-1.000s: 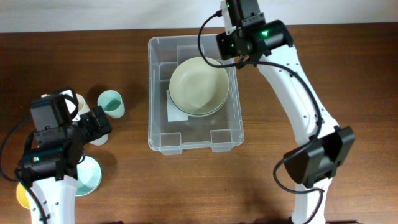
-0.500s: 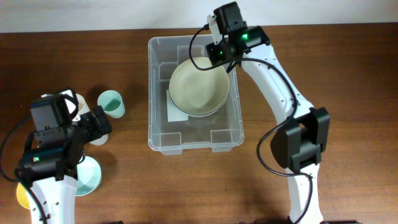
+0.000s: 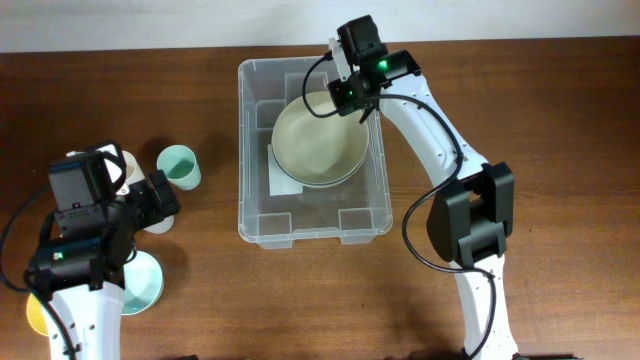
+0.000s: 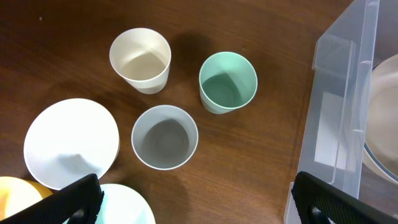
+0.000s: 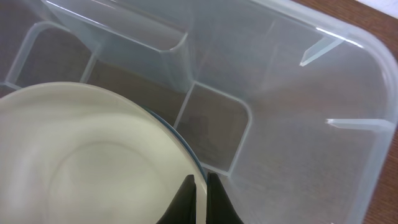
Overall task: Pack container
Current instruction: 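Release the bowl and press the stack down with the right gripper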
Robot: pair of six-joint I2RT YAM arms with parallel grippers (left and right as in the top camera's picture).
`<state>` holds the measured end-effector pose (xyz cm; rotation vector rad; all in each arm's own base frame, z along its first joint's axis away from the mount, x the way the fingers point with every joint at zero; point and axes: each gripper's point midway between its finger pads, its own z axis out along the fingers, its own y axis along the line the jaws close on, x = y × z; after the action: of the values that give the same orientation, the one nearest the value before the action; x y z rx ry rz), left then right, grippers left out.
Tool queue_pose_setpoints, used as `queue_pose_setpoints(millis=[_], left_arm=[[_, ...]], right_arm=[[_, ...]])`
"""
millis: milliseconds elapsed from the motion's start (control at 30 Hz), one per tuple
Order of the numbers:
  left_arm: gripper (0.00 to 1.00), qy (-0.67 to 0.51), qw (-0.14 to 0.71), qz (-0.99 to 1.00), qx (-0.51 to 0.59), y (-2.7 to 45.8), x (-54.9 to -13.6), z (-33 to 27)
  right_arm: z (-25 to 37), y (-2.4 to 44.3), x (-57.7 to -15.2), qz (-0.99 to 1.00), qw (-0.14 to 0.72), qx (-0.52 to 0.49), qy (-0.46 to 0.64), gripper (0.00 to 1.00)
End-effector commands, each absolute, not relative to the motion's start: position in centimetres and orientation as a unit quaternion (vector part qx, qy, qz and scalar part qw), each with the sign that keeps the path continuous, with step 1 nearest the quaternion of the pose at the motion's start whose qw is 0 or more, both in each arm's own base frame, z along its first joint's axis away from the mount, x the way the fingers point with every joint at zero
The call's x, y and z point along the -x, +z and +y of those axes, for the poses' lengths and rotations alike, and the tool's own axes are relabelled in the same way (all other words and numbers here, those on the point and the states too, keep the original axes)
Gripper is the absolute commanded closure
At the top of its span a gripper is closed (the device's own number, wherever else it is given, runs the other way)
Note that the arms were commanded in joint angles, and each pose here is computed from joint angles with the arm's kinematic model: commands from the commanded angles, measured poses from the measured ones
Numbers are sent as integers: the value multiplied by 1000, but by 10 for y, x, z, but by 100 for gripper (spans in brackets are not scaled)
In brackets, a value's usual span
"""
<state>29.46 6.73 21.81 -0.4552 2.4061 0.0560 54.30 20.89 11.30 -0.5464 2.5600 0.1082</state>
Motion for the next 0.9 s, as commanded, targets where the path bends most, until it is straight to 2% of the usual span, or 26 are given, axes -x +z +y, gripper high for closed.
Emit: queue_pose_setpoints(millis=[0,267,467,567,700,800,867], left_arm=[[1,16,348,920,179,226,-297,67],[1,16,348,920,179,226,-297,67],[1,16,348,920,179,226,-297,67],[1,16,348,920,179,226,-297,67],[1,16,348,920,179,226,-297,67],[1,16,348,920,179,226,-297,67],[1,16,348,920,179,226,-297,67]], right_arm=[[205,98,-545,948,247,198,31,96],[202,72,-536,957,209,200,26,96],[201,79,-540,955,221,199,23,96],[198,96,-544,951,238,195,12,96],[197,144,-545,943,271,191,14,96],[199,180,-524,943,263,201,30,96],[199,188,-506,946,238,216,38,96]])
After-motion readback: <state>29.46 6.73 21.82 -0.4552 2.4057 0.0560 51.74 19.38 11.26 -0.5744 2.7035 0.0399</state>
